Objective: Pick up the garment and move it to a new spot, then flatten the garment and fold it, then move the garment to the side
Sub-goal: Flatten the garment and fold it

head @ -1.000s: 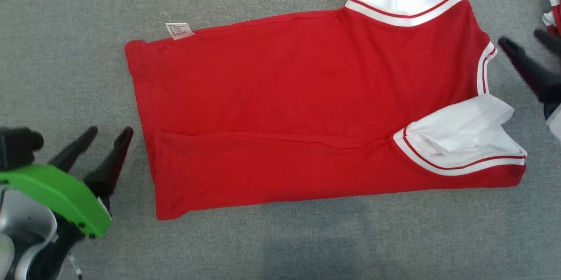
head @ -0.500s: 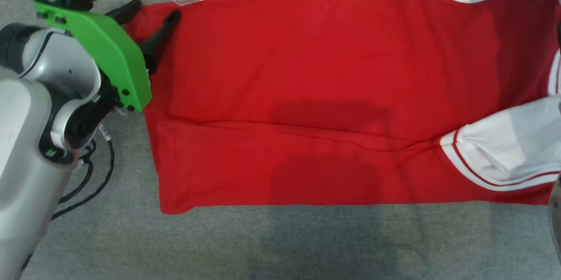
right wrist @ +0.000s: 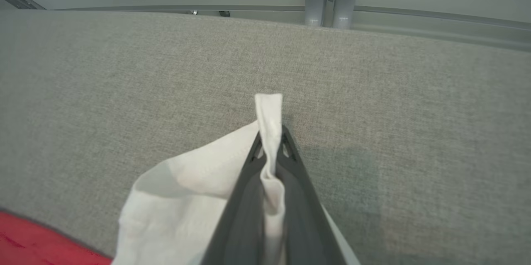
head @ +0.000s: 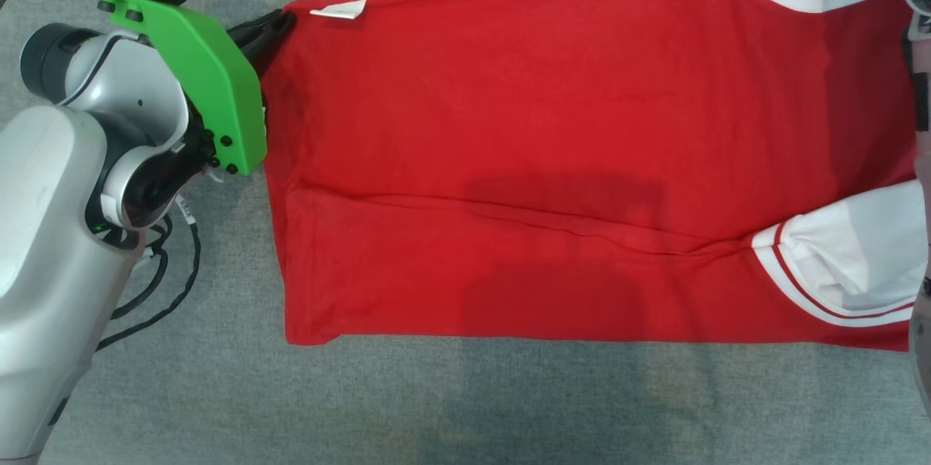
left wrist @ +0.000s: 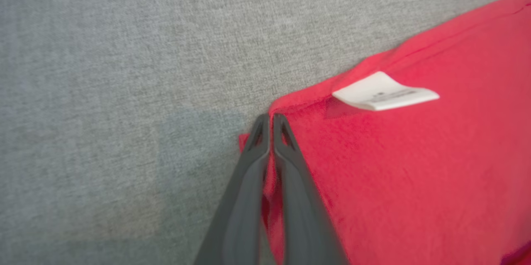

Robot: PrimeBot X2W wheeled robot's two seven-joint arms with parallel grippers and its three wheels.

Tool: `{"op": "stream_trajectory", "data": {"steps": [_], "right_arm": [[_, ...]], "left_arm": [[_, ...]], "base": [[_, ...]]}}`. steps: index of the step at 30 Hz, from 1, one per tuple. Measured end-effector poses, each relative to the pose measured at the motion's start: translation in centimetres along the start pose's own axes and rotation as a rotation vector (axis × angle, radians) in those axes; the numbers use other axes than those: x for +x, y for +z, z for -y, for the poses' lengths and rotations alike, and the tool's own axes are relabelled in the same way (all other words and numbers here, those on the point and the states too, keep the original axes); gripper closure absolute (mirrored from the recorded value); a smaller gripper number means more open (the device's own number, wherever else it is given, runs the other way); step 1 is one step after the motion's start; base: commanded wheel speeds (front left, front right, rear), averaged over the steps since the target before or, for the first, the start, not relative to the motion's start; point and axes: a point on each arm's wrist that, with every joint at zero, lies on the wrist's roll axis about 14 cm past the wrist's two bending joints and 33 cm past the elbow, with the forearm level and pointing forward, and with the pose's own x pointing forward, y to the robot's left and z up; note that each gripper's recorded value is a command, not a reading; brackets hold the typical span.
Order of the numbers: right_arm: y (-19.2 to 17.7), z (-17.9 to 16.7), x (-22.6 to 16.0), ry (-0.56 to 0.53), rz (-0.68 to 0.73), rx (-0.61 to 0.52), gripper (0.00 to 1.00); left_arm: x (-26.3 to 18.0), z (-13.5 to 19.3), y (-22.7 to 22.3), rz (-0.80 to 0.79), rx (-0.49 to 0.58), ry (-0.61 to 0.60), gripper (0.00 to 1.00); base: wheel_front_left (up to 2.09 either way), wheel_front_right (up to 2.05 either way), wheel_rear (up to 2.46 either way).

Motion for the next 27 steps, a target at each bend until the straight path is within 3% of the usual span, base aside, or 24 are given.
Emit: {"op": "stream_trajectory", "data": {"steps": [4, 14, 27], "right_arm": [[2.4, 0.5, -2.0, 0.016, 0.104, 0.032, 1.00], [4.3, 1.2, -9.8, 0.071, 0.334, 0.132, 1.00], [-3.5, 0.1, -19.3, 0.059, 0.353, 0.274, 1.00]], "left_arm": [[-0.3, 0.2, 0.0, 0.001, 0.001, -0.012, 1.00], [-3.1, 2.3, 1.5, 0.161, 0.042, -0.029, 1.00], [-8.0, 4.8, 0.9, 0.381, 0.090, 0.016, 1.00]], "base": [[0.00, 0.00, 0.00], [0.00, 0.00, 0.00], [0.00, 0.00, 0.00]]}}
